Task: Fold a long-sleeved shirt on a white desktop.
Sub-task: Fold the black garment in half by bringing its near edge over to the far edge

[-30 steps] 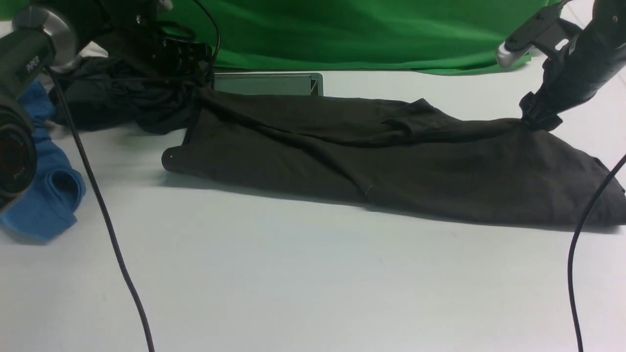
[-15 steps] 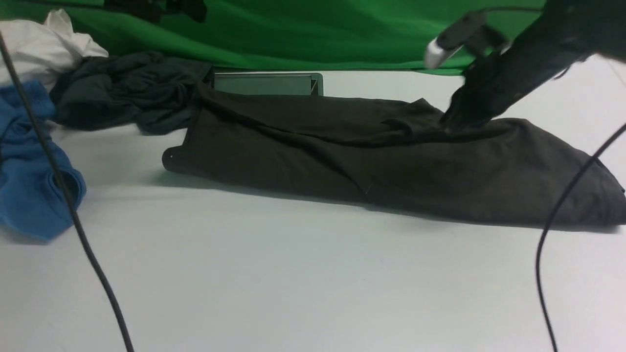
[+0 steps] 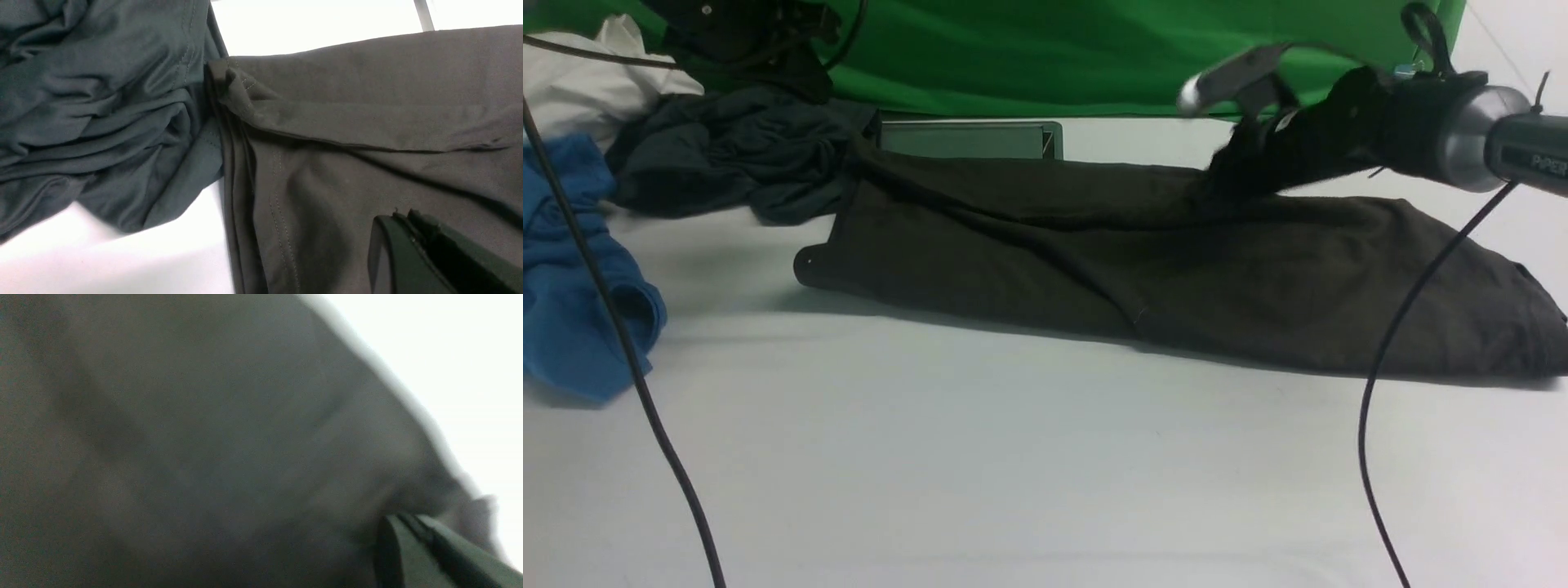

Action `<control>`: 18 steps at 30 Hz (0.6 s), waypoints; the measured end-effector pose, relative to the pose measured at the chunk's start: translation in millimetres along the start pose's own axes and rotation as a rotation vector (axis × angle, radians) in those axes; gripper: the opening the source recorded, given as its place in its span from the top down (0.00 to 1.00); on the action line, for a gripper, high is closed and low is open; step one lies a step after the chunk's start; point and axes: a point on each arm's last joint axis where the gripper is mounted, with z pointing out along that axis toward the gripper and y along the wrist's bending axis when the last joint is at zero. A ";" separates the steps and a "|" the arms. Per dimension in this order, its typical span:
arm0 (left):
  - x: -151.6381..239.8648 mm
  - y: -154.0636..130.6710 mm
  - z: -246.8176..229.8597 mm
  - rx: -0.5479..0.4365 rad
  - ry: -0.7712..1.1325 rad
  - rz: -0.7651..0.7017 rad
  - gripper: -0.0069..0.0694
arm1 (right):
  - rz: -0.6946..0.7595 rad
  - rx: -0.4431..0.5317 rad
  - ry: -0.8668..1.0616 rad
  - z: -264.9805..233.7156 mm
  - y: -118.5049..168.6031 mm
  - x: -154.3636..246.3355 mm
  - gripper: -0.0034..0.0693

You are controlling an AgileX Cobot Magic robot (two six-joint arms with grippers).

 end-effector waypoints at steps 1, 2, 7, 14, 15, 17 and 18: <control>0.1 -0.1 -0.2 0.000 0.000 0.000 0.89 | 0.099 0.054 -0.090 -4.6 -16.0 -13.6 0.92; 0.1 -0.1 -0.1 0.000 0.000 0.000 0.89 | 0.132 0.073 -0.120 -7.7 -24.5 -19.2 0.92; 0.2 -0.4 0.1 0.004 0.000 0.001 0.89 | 0.144 0.025 -0.103 -37.3 -37.3 -49.3 0.92; -2.2 -10.7 3.7 0.082 -0.017 -0.026 0.88 | -0.056 -0.189 0.093 -69.4 5.5 -68.2 0.83; -2.2 -10.7 3.7 0.082 -0.017 -0.027 0.88 | -0.071 -0.196 0.095 -69.4 8.0 -68.5 0.82; -2.0 -18.2 11.8 0.093 -0.002 -0.027 0.88 | -0.179 -0.248 0.138 -69.9 25.8 -66.6 0.66; -1.7 -22.2 16.7 0.095 0.009 -0.026 0.88 | -0.236 -0.275 0.162 -68.5 36.1 -64.3 0.59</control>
